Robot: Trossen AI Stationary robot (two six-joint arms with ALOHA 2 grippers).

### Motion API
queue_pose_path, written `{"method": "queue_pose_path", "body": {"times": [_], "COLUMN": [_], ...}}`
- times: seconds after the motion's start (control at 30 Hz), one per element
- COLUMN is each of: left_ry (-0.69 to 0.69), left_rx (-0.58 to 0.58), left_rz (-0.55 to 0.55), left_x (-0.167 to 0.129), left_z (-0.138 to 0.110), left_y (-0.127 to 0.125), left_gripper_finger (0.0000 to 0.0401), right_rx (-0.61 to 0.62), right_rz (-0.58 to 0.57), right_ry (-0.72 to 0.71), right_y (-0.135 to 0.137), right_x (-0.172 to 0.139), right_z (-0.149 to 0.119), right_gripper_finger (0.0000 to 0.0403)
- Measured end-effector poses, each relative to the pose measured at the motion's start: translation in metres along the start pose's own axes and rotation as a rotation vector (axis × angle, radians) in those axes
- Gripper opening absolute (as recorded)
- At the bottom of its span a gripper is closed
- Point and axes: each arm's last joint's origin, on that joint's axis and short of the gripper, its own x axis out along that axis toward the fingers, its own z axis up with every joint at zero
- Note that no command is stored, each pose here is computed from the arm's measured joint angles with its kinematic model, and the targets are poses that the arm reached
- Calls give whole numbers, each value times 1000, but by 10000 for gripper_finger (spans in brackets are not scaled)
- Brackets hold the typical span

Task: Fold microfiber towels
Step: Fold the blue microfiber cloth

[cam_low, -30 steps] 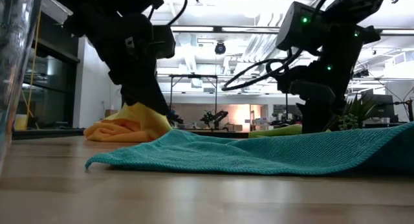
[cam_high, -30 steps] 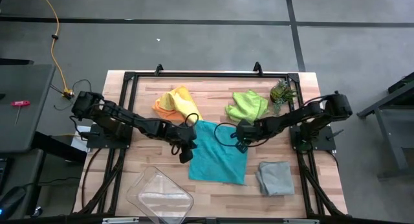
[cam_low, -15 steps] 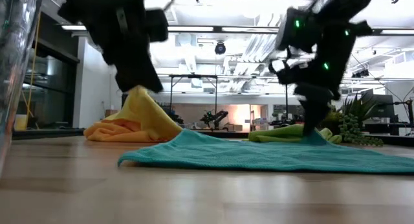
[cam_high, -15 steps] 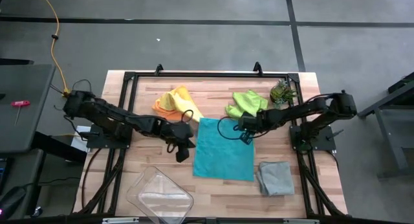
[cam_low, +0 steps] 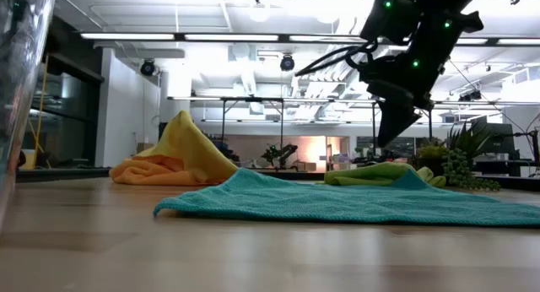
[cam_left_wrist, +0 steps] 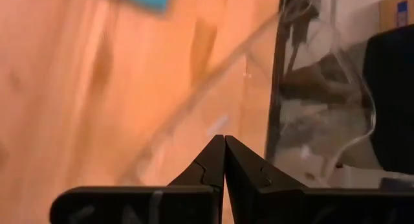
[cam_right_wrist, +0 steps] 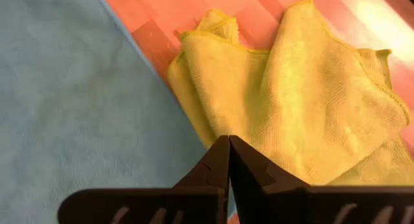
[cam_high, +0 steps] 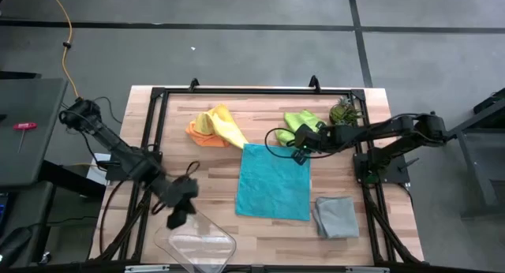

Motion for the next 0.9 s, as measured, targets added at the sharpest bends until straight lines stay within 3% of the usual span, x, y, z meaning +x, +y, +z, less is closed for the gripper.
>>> {"method": "queue_pose_path", "body": {"times": [0.27,0.43,0.6,0.9], "left_ry": [119,167,308,333], "left_rx": [-306,-382,-449,-518], "left_rz": [175,282,291,397], "left_x": [4,-4,2,17], "left_z": [-37,-35,-39,-45], "left_y": [-6,-12,-18,-16], "left_gripper_finger": [0,0,0,0], "right_rx": [0,13,22,24], "right_rz": [-6,-13,-16,-16], "right_ry": [-26,-25,-29,-34], "right_y": [-7,-11,-12,-12], "right_x": [4,5,5,5], "right_z": [7,9,10,11], "right_gripper_finger": [0,0,0,0]}}
